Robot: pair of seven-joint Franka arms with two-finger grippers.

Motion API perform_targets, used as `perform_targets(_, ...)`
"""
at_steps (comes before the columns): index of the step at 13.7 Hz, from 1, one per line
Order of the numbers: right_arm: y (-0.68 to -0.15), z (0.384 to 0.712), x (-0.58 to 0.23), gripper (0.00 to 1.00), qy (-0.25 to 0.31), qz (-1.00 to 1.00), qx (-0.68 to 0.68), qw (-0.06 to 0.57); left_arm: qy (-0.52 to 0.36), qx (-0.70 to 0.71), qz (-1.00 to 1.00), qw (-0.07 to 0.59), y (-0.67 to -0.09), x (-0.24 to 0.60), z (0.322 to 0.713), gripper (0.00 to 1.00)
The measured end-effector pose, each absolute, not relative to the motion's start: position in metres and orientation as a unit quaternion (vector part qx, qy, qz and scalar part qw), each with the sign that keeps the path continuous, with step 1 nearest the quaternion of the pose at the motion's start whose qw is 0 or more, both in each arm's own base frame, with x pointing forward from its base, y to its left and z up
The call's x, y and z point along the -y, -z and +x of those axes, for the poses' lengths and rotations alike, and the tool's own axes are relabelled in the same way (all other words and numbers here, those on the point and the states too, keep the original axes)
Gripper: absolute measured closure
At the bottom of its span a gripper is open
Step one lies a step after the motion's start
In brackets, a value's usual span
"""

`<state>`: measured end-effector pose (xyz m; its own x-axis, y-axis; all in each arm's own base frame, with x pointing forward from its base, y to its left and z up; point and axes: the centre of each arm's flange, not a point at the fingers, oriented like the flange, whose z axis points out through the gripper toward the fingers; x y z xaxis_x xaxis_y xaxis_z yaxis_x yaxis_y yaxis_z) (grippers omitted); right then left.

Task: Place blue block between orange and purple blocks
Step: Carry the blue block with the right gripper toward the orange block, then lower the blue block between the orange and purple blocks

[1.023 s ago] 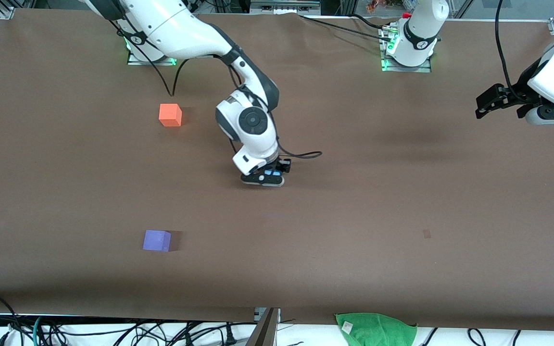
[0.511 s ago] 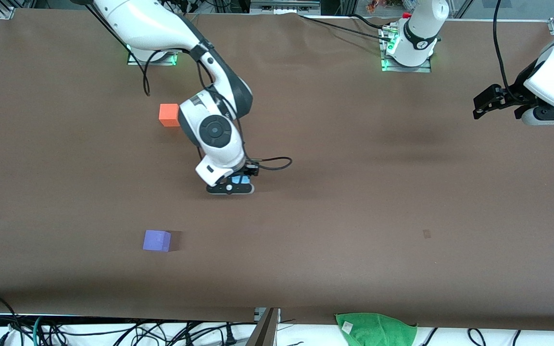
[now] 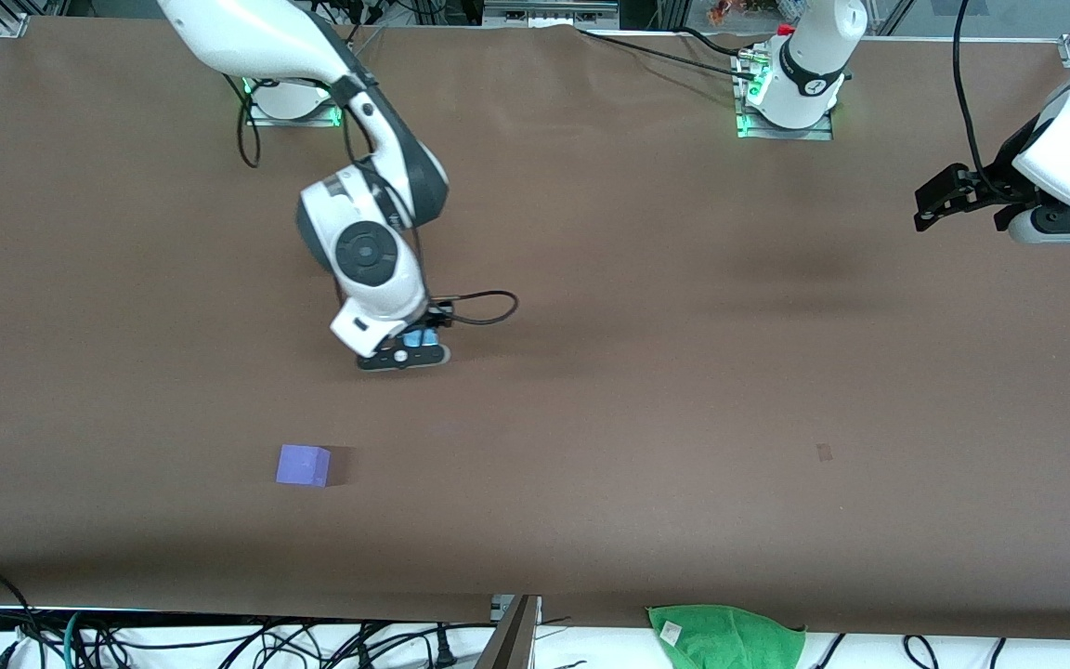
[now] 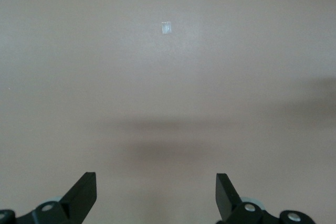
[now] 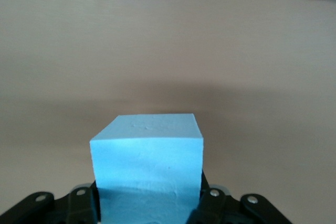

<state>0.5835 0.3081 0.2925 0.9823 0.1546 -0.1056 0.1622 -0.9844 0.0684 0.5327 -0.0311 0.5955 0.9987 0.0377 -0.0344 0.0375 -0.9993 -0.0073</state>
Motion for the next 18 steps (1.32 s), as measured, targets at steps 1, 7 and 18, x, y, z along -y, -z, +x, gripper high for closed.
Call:
perform_targets(1, -0.300, 0.589, -0.284, 0.39, 0.056, 0.994, -0.090, 0.036, -0.017, 0.018, -1.000, 0.003, -0.596, 0.032, 0.533, 0.00)
perform_targets(7, -0.271, 0.583, -0.166, 0.39, 0.066, 0.993, -0.103, 0.008, -0.016, 0.017, -1.000, 0.003, -0.596, 0.034, 0.534, 0.00)
perform_targets(18, -0.208, 0.555, -0.137, 0.39, 0.062, 0.998, 0.011, -0.011, -0.016, 0.017, -1.000, 0.003, -0.596, 0.034, 0.536, 0.00)
